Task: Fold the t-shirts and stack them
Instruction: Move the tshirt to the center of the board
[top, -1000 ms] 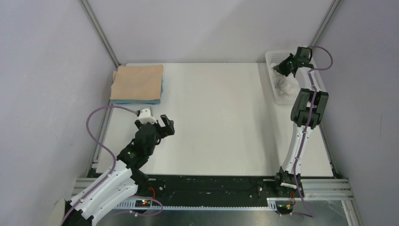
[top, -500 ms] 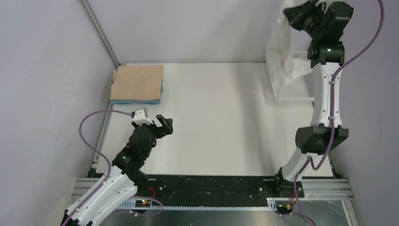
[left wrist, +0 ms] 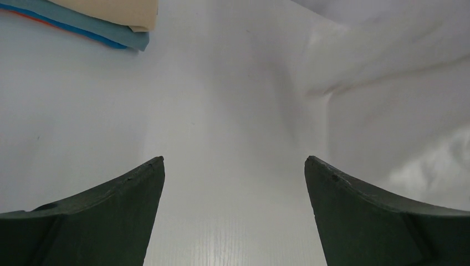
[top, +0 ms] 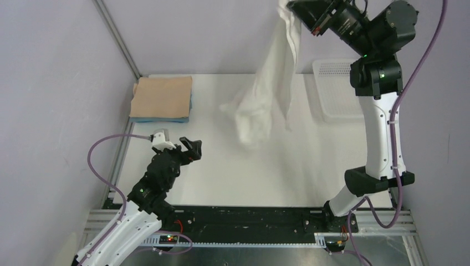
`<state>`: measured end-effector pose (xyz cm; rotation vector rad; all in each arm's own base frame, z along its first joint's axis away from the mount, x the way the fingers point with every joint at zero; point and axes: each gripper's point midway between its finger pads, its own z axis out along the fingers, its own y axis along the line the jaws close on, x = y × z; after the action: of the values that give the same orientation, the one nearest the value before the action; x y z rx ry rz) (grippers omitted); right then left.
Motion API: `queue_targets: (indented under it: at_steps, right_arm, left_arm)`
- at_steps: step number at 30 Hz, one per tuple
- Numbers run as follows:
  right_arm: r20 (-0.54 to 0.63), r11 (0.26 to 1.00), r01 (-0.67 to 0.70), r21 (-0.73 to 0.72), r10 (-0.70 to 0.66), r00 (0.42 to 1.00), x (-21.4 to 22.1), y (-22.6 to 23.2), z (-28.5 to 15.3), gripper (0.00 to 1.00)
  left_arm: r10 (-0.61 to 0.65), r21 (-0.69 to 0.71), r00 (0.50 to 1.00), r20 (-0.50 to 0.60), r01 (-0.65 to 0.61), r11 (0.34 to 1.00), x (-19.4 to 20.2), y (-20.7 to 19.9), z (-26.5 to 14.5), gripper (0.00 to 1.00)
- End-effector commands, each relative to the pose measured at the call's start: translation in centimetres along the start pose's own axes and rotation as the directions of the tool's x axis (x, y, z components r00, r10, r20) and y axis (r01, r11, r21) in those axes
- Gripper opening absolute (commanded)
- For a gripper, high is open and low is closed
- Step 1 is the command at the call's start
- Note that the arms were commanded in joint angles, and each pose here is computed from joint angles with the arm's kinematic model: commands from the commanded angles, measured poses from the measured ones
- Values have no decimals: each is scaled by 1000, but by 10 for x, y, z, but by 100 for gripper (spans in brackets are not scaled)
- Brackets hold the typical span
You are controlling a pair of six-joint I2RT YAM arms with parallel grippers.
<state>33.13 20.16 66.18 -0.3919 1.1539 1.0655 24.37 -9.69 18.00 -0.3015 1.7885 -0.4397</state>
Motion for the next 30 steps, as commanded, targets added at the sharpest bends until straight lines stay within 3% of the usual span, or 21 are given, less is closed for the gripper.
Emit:
queue_targets:
  at_steps: [1,3,6,7,9,11,16,20,25,30]
  right_arm:
    - [-58,999,-40,29,41,997,25,-6,-11,0]
    - [-101,987,-74,143,89,991,56,-34,-23,0]
    - [-148,909,-72,412,145,978,134,-100,-67,0]
    - [-189,860,-80,504,200,961,185,-123,-98,0]
    - [-144,699,-67,712,238,961,222,-166,-151,0]
    - [-152,575,-70,815,329,932,272,-187,-201,0]
    - [-202,385,-2,923,487,850,363,-203,-286,0]
    - [-194,219,95,971,493,848,383,-211,-336,0]
    - [-190,180,113,977,504,842,394,-205,-356,0]
    - [-197,203,106,973,506,839,397,-201,-356,0]
  left_arm:
    - [-32,-15,999,-3,32,999,0,3,-4,100]
    - [-38,-23,999,-15,37,999,3,4,-4,100]
    - [-40,-37,998,-40,39,999,10,7,-4,100]
    - [-42,-44,998,-52,39,998,12,8,-4,100]
    - [-39,-62,996,-81,34,997,18,10,-3,100]
    - [-36,-77,992,-118,27,997,25,12,-4,100]
    - [-58,-63,962,-266,42,997,57,6,-5,100]
    - [-76,-1,898,-433,84,996,95,-7,-15,100]
    - [-76,12,811,-580,101,995,145,-9,-38,100]
    - [-109,-95,810,-576,65,993,163,12,-38,97]
